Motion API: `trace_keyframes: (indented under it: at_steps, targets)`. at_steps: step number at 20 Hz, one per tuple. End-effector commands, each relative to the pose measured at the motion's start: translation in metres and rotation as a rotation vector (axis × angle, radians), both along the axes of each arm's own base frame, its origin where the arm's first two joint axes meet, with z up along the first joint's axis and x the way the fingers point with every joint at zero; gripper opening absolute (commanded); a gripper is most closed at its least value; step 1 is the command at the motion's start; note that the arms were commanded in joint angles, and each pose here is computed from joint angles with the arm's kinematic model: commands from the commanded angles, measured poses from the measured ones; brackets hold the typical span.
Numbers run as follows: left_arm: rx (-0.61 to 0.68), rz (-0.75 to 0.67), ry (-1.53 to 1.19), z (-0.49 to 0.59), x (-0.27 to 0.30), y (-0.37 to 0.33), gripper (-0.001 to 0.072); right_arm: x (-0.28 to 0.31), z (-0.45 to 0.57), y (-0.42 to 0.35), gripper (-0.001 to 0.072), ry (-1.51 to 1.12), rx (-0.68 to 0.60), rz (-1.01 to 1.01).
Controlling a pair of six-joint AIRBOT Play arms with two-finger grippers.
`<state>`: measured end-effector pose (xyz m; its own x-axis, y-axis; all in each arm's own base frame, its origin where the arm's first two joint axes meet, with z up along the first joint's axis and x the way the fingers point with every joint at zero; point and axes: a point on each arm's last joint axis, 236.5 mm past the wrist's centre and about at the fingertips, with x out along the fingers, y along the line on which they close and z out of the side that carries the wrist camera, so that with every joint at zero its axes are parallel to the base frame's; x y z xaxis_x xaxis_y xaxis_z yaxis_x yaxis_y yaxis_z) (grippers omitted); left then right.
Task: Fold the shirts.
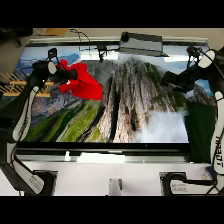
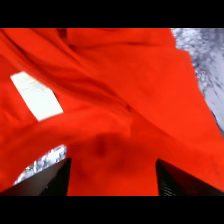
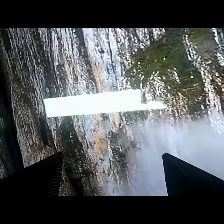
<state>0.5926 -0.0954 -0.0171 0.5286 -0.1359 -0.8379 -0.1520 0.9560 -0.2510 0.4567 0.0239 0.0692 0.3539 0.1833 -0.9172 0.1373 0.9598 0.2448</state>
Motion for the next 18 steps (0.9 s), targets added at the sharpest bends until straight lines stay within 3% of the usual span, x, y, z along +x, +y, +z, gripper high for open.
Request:
trace_keyframes:
  at_steps: [1,7,8,9,10,13,18]
  targets:
    - [-0.048,0.031,-0.006,-0.026,0.028,0.002,0.0603,0.001,0.000,0.001,0.0682,-0.003,0.002,-0.001]
    - [-0.161,0.068,-0.144,-0.032,0.063,-0.014,0.0596,0.008,0.003,0.000,0.0682,-0.036,0.002,-0.009]
    - [-0.159,0.067,-0.130,-0.036,0.061,-0.014,0.0463,0.008,0.003,0.000,0.0682,-0.033,0.002,-0.008]
    - [-0.156,0.063,-0.112,-0.039,0.058,-0.014,0.0158,0.007,0.002,0.000,0.0682,-0.029,0.003,-0.007]
    - [-0.155,0.062,-0.099,-0.040,0.055,-0.014,0.0037,0.006,0.002,0.000,0.0682,-0.025,0.002,-0.006]
    - [-0.140,0.019,-0.048,-0.021,0.037,-0.020,0.0034,0.009,0.003,0.000,0.0680,-0.035,0.007,-0.022]
    - [-0.003,-0.307,-0.309,0.147,-0.004,-0.072,0.0034,0.016,0.007,0.002,0.0663,-0.069,0.018,-0.025]
